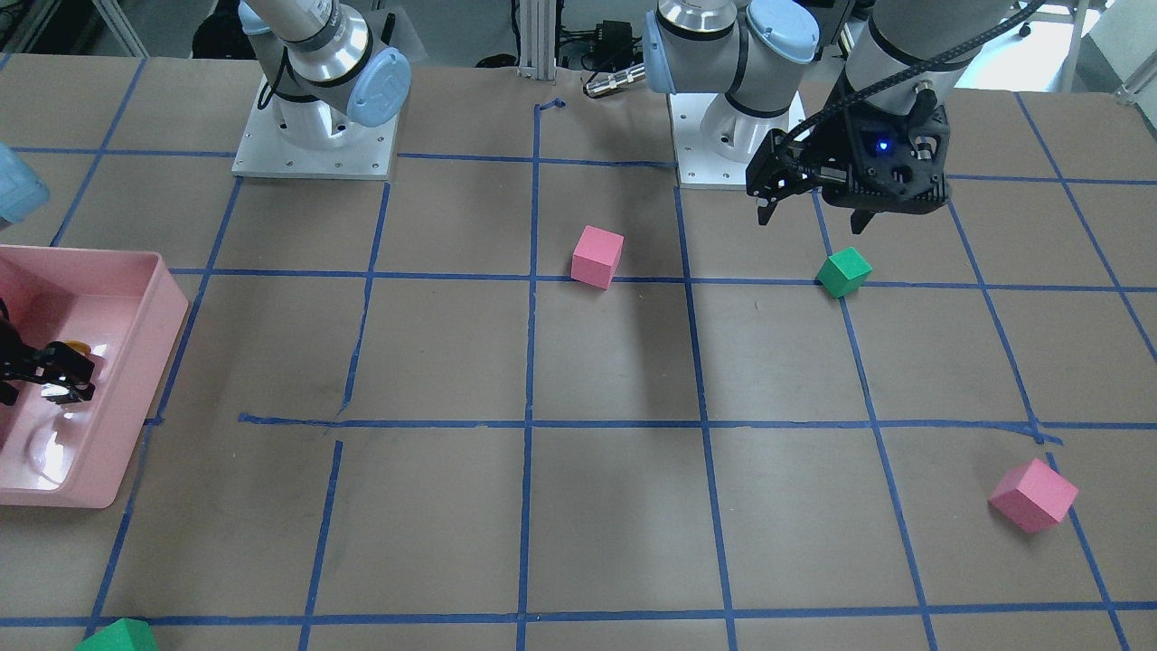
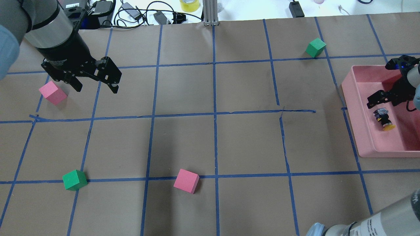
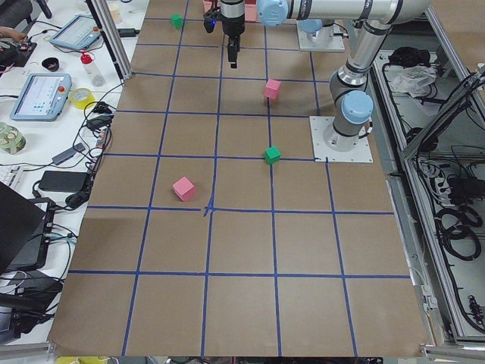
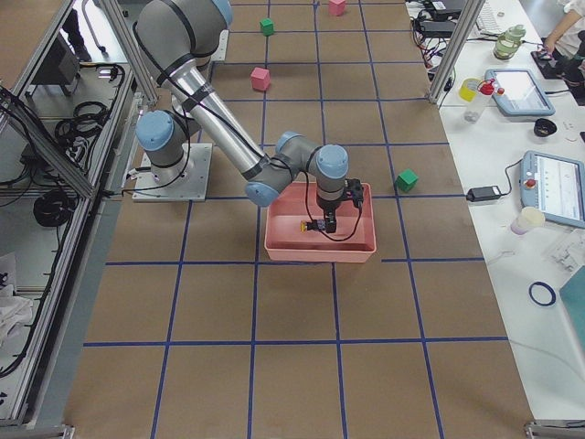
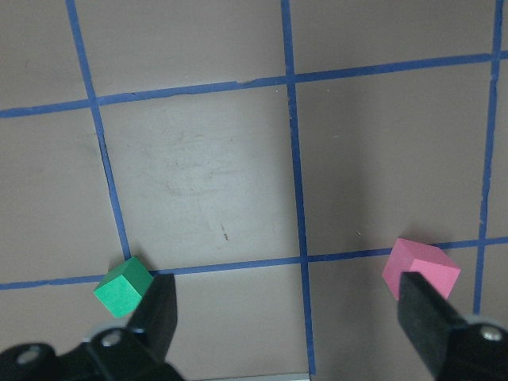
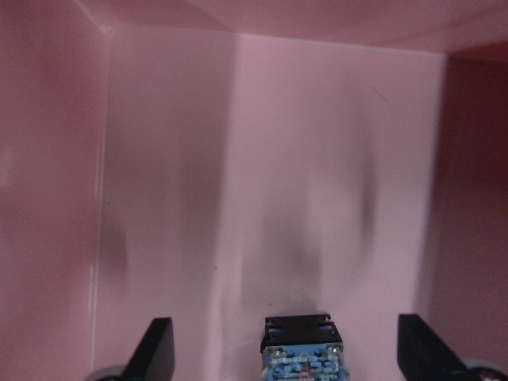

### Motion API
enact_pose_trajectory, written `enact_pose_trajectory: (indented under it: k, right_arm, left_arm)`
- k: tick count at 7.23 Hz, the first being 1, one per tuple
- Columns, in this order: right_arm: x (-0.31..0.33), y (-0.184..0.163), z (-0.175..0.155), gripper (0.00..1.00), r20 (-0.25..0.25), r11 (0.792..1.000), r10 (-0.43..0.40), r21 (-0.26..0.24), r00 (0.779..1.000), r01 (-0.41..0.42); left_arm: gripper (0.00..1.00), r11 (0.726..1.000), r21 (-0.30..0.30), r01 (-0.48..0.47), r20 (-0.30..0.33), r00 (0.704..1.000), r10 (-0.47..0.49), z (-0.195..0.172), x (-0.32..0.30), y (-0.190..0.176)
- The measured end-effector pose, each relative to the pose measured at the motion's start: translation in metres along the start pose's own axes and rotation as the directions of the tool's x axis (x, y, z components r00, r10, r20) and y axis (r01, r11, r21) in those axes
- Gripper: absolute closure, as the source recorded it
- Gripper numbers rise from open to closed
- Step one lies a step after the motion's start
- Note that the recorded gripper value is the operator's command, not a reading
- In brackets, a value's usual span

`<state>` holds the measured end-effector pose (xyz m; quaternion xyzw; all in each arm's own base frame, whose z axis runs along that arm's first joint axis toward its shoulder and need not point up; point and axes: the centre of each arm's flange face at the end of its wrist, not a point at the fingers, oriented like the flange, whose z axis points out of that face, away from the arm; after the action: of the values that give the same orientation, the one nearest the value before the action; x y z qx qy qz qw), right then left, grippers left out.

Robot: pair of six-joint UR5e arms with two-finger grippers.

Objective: Align button upright
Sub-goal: 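Lower the right gripper into the bin and grasp the button's black body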

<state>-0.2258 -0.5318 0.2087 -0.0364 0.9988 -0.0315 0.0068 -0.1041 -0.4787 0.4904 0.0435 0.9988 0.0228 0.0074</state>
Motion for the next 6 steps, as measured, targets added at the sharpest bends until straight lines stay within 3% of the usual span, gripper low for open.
enact_pose_trajectory:
  k: [3, 6]
  right_arm:
    - [-0.0047, 0.0063, 0.0066, 0.0, 0.015, 1.0, -0.002, -0.021, 1.0, 0.002]
    - [-0.0042, 0.009, 0.0043, 0.0, -0.004, 0.999, -0.006, -0.034, 1.0, 0.006]
  left_arm:
    - [0.0, 1.0, -0.002, 0.001, 0.015, 1.0, -0.001, -0.0009, -0.0027, 0.0009]
    - [0.0, 1.0, -0.012, -0.016, 0.015, 1.0, 0.016, 0.0024, -0.0049, -0.0009]
